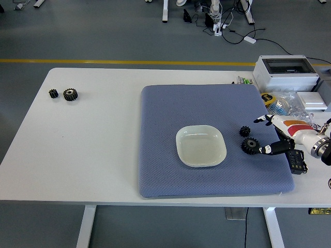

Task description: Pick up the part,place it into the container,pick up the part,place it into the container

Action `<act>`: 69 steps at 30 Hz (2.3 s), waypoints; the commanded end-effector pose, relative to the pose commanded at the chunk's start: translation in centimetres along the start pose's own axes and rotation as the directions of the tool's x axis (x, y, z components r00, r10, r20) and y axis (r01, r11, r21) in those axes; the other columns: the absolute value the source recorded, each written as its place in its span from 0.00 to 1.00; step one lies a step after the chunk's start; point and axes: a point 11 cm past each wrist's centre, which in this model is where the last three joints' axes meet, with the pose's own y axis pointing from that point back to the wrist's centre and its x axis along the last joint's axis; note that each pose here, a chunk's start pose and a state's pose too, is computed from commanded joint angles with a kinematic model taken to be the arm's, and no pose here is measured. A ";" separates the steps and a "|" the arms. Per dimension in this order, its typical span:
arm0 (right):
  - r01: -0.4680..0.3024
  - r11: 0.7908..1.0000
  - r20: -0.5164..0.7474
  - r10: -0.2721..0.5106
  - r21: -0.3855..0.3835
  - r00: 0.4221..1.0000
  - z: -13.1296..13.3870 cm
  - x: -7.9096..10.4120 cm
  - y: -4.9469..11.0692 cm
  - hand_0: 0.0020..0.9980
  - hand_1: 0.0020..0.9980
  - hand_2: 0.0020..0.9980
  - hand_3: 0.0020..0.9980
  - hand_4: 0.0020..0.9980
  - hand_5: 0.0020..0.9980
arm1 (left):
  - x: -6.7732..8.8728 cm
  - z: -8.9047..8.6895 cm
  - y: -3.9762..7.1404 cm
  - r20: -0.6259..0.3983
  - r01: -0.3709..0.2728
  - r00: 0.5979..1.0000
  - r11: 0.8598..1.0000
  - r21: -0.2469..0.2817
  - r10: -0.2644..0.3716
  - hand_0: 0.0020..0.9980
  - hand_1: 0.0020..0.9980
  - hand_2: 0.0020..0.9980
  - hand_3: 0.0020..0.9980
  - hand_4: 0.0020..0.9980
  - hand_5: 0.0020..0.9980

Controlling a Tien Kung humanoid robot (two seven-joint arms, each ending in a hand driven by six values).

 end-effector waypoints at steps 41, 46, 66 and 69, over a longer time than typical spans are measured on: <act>0.061 0.996 0.036 -0.059 -0.065 0.998 1.2 -2.5 -3.1 0.53 0.62 0.69 0.63 1.00 0.33 | -0.4 0.6 0.0 0.009 0.009 1.000 1.000 -0.004 -0.009 0.73 0.70 0.68 0.56 0.65 0.59; 0.072 0.995 0.042 -0.070 -0.063 0.997 1.0 -2.9 -3.3 0.53 0.62 0.69 0.63 1.00 0.33 | -0.4 0.6 0.1 0.010 0.008 1.000 1.000 -0.004 -0.008 0.73 0.70 0.68 0.56 0.65 0.59; 0.054 0.998 0.013 -0.054 -0.013 0.998 0.0 -2.5 -3.4 0.29 0.43 0.50 0.50 0.75 0.27 | -0.4 0.6 0.1 0.015 0.007 1.000 1.000 -0.006 -0.006 0.72 0.70 0.68 0.56 0.65 0.59; 0.054 0.998 0.010 -0.053 -0.023 0.999 0.3 -2.6 -3.5 0.29 0.43 0.50 0.50 0.75 0.27 | -0.4 0.7 0.1 0.015 0.007 1.000 1.000 -0.009 -0.007 0.72 0.70 0.68 0.56 0.65 0.59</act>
